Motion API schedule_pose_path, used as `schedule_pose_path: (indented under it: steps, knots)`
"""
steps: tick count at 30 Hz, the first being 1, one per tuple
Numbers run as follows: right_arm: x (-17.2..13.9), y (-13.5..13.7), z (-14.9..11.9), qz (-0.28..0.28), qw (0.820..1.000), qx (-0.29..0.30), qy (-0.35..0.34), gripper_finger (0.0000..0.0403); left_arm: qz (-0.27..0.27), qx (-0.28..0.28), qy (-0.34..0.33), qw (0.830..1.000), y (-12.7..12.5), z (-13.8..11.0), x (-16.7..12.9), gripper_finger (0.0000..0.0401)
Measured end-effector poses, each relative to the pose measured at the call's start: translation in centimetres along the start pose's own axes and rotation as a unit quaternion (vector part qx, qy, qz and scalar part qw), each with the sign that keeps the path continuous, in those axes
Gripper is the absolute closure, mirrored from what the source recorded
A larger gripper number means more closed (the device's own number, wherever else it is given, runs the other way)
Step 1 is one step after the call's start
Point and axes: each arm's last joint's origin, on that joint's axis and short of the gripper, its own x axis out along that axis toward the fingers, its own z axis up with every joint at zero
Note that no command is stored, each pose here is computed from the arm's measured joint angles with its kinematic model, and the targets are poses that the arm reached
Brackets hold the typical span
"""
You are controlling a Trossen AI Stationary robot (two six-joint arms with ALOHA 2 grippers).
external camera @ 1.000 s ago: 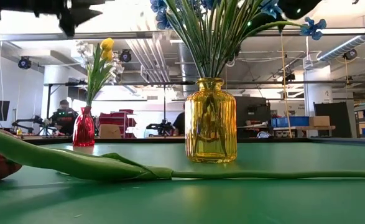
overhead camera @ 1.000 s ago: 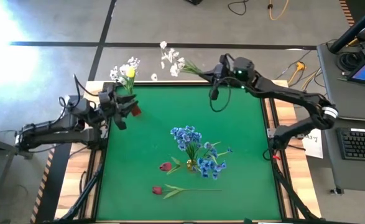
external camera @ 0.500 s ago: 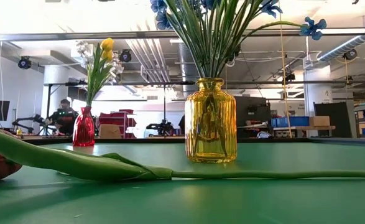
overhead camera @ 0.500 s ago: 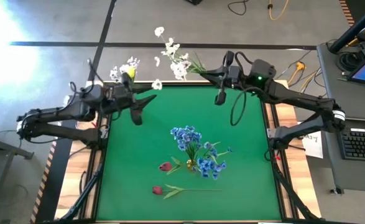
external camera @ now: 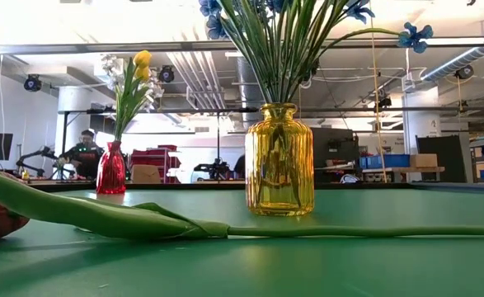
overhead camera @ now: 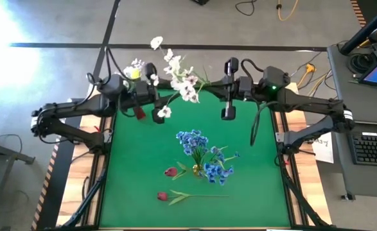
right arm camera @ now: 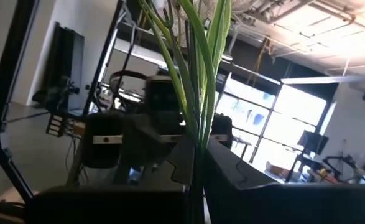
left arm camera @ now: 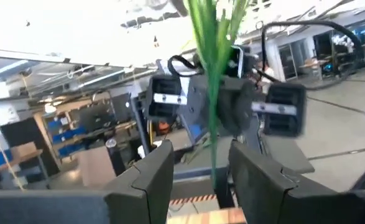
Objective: Sort flowers into vase by color
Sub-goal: Put the white flowers into the red vase
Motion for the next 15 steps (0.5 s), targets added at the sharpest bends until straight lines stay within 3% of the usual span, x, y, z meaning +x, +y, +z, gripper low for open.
schedule_pose_path:
  steps: [8, 15]
  knots:
    - [1.4, 1.1, -0.5, 0.019, 1.000, -0.002, -0.002, 0.0391, -0.045, 0.000, -0.019, 0.999, 0.0, 0.7, 3.5, 0.0216]
    - [1.5, 1.1, -0.4, 0.020, 1.000, -0.004, -0.003, 0.0391, -0.079, 0.011, -0.039, 0.996, -0.2, 0.4, 4.3, 0.0187]
